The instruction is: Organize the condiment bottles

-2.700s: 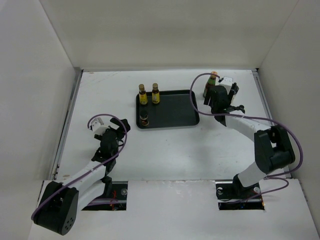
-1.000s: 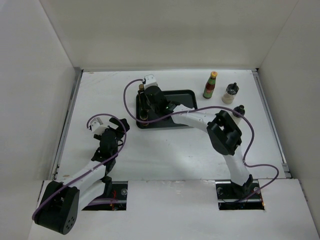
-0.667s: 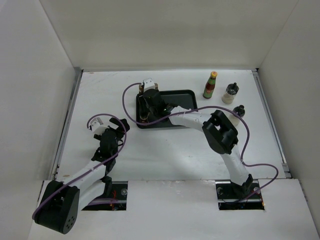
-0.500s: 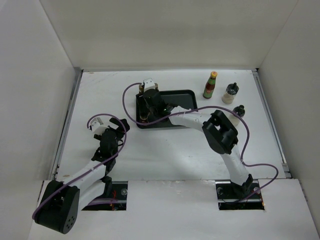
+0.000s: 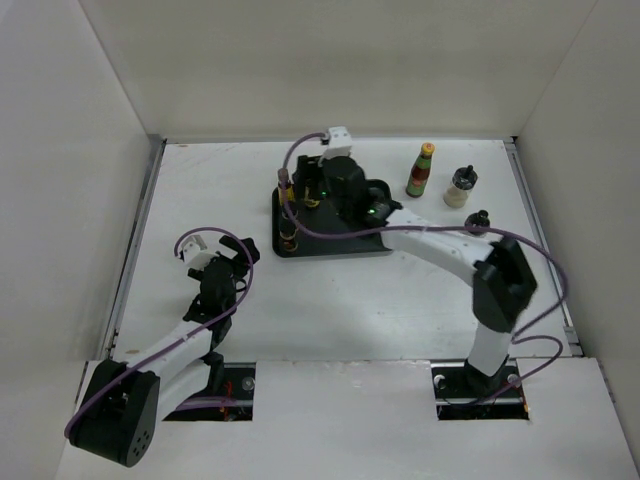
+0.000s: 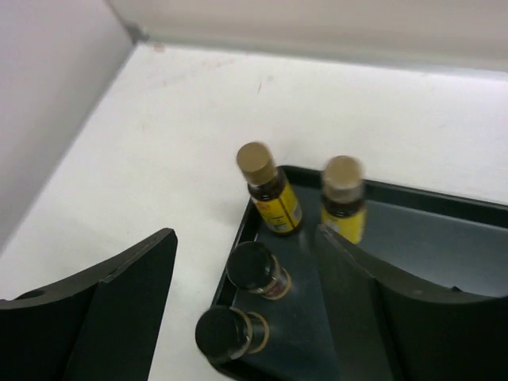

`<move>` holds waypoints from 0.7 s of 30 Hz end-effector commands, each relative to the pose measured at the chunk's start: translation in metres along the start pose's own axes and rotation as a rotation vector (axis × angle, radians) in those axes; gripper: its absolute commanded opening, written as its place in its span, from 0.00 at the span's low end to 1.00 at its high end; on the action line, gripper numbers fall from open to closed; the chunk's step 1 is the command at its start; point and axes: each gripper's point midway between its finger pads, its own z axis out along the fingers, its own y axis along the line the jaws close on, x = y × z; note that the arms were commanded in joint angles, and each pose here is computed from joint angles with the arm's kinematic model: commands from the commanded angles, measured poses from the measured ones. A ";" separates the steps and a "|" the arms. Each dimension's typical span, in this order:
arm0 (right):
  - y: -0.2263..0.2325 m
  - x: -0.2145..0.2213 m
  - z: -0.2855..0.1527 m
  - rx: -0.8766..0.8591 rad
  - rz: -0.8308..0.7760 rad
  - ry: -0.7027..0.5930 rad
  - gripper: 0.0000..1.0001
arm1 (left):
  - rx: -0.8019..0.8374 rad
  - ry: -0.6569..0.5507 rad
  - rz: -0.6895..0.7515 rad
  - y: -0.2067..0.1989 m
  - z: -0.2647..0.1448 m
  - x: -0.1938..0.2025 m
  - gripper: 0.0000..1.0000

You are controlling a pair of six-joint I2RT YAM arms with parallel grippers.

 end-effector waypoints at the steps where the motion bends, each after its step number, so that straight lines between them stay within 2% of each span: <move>1: -0.068 -0.064 -0.046 0.155 0.090 -0.183 0.73 | 0.052 -0.038 -0.035 -0.016 0.000 -0.012 1.00; 3: -0.133 -0.064 -0.083 0.321 0.114 -0.229 0.69 | 0.048 -0.041 -0.034 -0.015 0.000 -0.012 1.00; 6: -0.225 -0.054 -0.140 0.572 0.130 -0.276 0.70 | 0.049 -0.033 -0.032 -0.015 0.001 -0.011 1.00; 7: -0.266 -0.046 -0.165 0.688 0.132 -0.281 0.72 | 0.052 -0.036 -0.034 -0.016 0.001 -0.012 1.00; 11: -0.352 -0.016 -0.223 0.950 0.158 -0.254 0.82 | 0.066 -0.050 -0.044 -0.019 0.001 -0.015 1.00; 14: -0.381 0.008 -0.226 0.988 0.185 -0.202 0.86 | 0.065 -0.036 -0.036 -0.020 0.001 -0.010 1.00; 17: -0.386 0.028 -0.208 0.945 0.205 -0.127 0.89 | 0.066 -0.018 -0.029 -0.022 0.004 -0.005 1.00; 21: -0.403 0.047 -0.203 0.984 0.218 -0.072 0.90 | 0.073 -0.020 -0.032 -0.023 0.003 -0.006 1.00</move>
